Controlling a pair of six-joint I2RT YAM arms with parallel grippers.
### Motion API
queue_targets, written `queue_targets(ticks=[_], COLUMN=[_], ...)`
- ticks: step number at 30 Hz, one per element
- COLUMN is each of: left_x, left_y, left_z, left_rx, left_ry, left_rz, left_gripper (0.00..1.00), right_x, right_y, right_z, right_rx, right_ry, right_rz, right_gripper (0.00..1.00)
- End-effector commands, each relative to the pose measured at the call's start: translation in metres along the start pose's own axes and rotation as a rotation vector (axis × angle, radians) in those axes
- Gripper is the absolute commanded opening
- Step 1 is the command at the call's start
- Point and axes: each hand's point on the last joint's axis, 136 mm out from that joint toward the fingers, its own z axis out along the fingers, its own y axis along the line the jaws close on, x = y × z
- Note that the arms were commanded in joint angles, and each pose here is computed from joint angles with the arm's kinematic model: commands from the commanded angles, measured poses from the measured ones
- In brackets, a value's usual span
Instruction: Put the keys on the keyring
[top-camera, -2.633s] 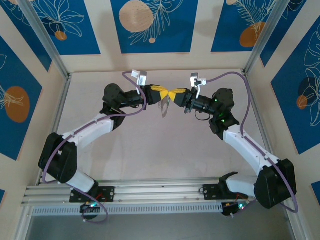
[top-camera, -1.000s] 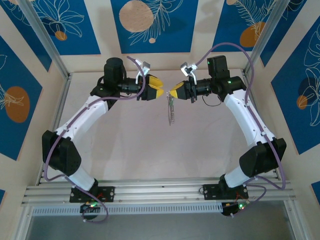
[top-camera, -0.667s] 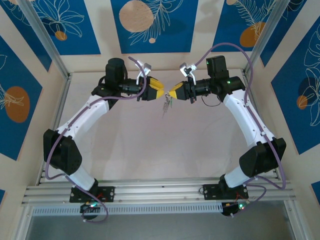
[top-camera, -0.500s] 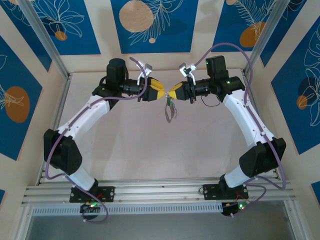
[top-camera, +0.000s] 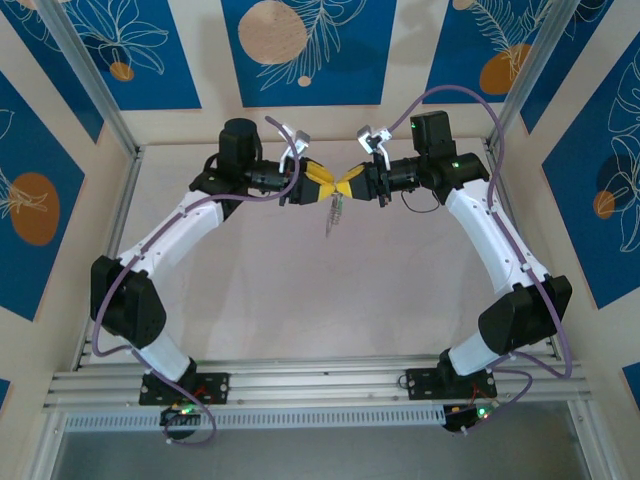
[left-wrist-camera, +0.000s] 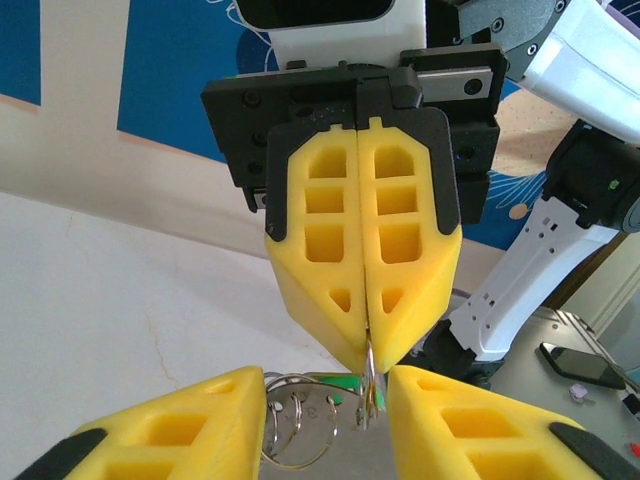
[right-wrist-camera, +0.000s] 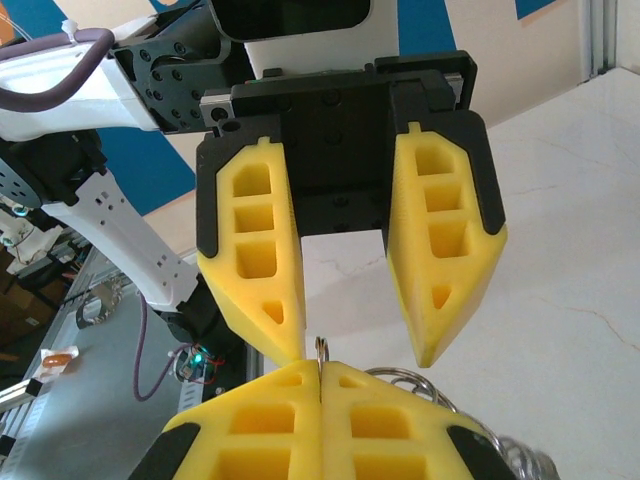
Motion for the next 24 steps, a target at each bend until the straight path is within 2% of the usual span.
queue_targets(ticks=[1,10,17,18,20,22,24], left_x=[-0.008,-0.009,-0.011,-0.011,-0.013,-0.014,-0.015], left_y=[-0.007,-0.007,-0.009,-0.009,-0.008,-0.005,-0.002], left_z=[0.004,0.007,0.01,0.011,0.01,0.009,0.008], left_rx=[0.039,0.049,0.058,0.057,0.043,0.014,-0.014], left_ry=[-0.005,-0.01,-0.018,-0.021,-0.035,-0.055,-0.083], left_rz=[0.044,0.052,0.057,0.059,0.06,0.063,0.071], left_gripper=[0.34,0.2,0.0,0.0,0.0,0.0,0.0], right_x=[-0.005,-0.003,-0.003,-0.003,-0.005,-0.008,-0.009], right_y=[0.008,0.007,0.008,0.008,0.006,0.005,0.005], right_z=[0.002,0.004,0.004,0.003,-0.005,-0.016,-0.029], right_rx=[-0.045,-0.049,-0.045,-0.038,-0.016,0.012,0.034], right_ry=[-0.012,-0.008,-0.008,-0.01,-0.032,-0.073,-0.119], right_rz=[-0.008,-0.004,-0.006,-0.005,-0.006,-0.011,-0.01], right_gripper=[0.0,0.0,0.0,0.05,0.29,0.39,0.43])
